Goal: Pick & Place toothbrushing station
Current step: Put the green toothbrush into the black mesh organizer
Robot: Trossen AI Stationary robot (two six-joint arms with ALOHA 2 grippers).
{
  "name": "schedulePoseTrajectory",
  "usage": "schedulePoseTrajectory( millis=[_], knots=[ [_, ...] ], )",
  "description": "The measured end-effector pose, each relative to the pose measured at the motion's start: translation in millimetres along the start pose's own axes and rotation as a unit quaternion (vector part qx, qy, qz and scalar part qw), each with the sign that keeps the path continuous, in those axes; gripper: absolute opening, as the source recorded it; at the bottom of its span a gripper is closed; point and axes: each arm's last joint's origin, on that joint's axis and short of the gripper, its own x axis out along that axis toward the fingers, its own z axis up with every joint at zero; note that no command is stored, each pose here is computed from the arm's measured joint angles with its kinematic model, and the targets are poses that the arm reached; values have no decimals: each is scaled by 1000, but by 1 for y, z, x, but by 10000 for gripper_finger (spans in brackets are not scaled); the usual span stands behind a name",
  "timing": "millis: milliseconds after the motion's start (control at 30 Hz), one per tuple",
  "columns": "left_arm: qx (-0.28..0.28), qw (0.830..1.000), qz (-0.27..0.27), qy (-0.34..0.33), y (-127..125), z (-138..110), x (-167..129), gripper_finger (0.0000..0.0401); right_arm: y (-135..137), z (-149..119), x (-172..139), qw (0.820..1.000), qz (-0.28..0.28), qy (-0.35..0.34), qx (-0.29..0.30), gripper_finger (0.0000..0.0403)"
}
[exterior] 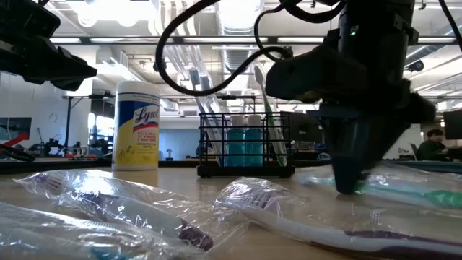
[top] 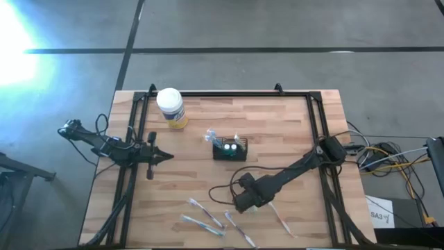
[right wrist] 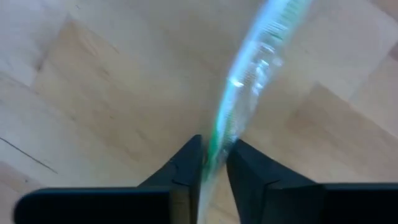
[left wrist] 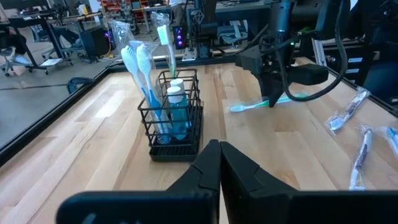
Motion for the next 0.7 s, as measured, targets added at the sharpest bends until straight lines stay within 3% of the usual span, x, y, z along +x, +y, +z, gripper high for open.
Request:
schedulePoseTrajectory(
  millis=[133,433,500,700],
  knots=[
    [-4,1000,0,2,0,0,0,7,2,4,-5,997,0,-72,-18,19],
    [-15,1000,0,3,0,-1,0,14,16,5,-62,974,58,-209,-69,15],
    [-15,1000,0,3,0,-1,0,9,16,3,-86,955,74,-279,-71,15],
    [-15,1000,1,3,0,-1,0,6,-11,-22,-151,869,84,-482,-79,14]
  ],
)
